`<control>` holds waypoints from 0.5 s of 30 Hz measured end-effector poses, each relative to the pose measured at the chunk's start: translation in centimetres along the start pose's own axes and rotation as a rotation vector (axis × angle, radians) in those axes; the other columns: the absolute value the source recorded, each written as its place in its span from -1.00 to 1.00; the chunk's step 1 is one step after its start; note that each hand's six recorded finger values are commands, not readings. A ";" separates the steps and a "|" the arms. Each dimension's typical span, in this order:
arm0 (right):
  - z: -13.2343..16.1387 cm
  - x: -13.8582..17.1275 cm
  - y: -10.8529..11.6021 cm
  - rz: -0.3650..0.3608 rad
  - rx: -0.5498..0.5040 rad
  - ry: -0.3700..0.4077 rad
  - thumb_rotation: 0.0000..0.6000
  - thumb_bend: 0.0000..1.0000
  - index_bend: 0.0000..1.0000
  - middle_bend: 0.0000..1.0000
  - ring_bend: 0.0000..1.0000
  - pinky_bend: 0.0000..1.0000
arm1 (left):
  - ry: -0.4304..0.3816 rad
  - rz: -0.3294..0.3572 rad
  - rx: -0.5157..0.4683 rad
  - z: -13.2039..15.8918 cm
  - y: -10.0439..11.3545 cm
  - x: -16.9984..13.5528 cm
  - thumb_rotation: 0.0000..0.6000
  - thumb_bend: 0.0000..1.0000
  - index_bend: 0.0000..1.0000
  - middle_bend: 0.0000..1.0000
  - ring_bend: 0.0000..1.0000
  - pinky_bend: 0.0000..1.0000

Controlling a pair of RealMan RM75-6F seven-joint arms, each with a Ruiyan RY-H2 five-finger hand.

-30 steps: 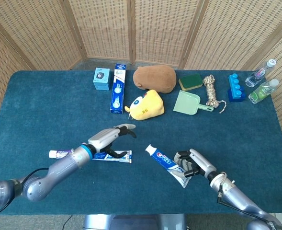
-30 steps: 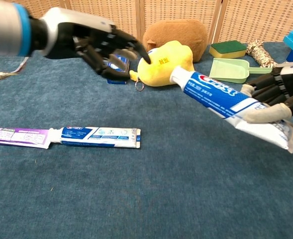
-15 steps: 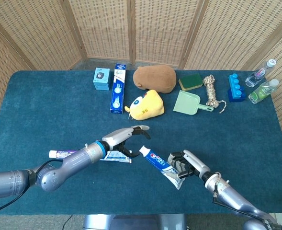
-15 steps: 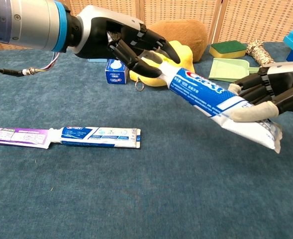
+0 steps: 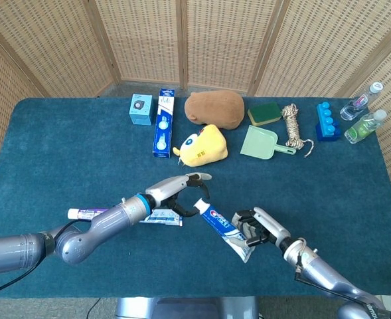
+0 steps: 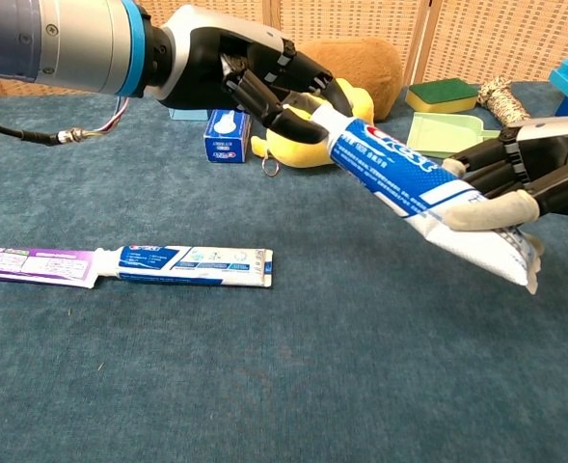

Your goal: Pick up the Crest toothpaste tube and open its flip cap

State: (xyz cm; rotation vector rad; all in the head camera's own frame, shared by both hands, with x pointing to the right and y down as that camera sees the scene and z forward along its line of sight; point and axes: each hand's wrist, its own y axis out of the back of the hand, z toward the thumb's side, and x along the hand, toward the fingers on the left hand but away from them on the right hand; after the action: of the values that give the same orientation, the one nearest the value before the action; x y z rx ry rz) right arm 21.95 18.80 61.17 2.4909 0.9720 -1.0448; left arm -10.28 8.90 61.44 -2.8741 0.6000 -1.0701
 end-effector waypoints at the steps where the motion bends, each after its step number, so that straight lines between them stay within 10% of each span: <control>1: 0.0 0.0 0.0 0.000 -0.001 0.000 1.00 0.00 0.99 0.51 0.46 0.53 | 0.000 0.001 0.000 0.0 0.0 0.0 1.00 -0.26 -0.24 -0.78 -0.99 -0.81; 15: 0.1 0.3 -0.1 0.008 -0.012 0.006 1.00 0.00 0.99 0.51 0.46 0.53 | -0.003 -0.003 -0.013 0.1 0.1 0.1 1.00 -0.24 -0.23 -0.77 -0.99 -0.79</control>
State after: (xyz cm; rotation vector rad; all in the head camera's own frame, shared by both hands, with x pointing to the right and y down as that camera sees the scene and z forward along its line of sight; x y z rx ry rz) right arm 21.96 18.93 60.89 2.4877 0.9664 -1.0265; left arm -10.14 8.78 61.41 -2.8886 0.6047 -1.0659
